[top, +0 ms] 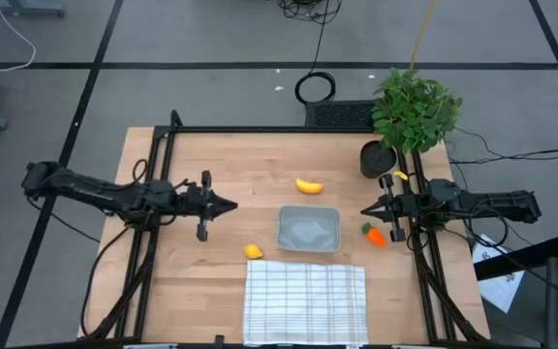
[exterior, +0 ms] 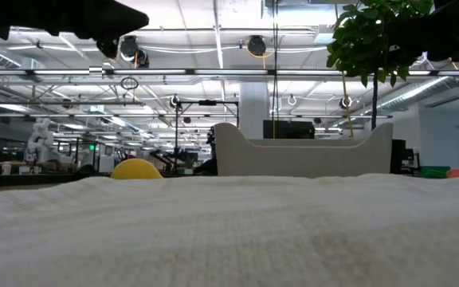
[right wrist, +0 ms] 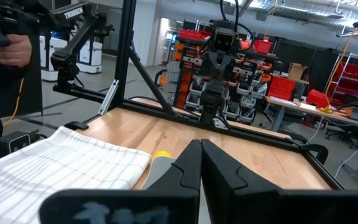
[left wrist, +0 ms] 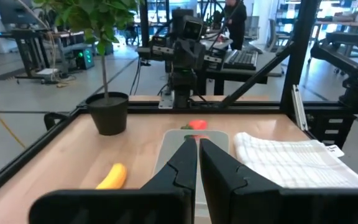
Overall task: Pick and placing Produce into tupperware
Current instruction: Put the yellow lemon into the gray bin
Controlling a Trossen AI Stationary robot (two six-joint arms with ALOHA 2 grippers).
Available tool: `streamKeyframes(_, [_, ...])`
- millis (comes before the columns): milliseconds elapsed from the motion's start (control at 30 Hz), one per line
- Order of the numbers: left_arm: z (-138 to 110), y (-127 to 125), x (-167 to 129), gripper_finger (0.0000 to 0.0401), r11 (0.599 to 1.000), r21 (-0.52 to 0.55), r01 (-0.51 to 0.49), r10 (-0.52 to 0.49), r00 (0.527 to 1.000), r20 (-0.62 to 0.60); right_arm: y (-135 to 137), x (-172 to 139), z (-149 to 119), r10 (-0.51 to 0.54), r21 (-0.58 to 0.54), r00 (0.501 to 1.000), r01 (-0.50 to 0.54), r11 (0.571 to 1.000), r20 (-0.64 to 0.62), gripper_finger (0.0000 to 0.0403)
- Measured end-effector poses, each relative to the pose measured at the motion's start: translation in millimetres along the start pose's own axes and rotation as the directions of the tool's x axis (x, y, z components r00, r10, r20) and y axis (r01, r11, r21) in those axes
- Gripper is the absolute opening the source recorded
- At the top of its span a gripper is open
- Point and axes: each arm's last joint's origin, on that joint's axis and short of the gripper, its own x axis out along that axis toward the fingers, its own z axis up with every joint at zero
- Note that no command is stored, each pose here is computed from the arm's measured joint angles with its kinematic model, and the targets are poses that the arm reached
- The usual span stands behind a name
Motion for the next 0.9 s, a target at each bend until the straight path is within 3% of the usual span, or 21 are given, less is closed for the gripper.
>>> streamKeyframes(467, [28, -6, 34, 0.0024, 0.997, 0.051, 0.057, -0.057, 0.998, -0.005, 0, 0, 0, -0.001, -0.001, 1.000, 0.001, 1.000, 0.005, 0.0000])
streamKeyframes(900, [34, -12, 62, 0.0024, 0.989, 0.083, 0.119, -0.116, 0.992, -0.041, 0, 0, 3, -0.005, -0.004, 1.000, 0.006, 1.000, 0.028, 0.0000])
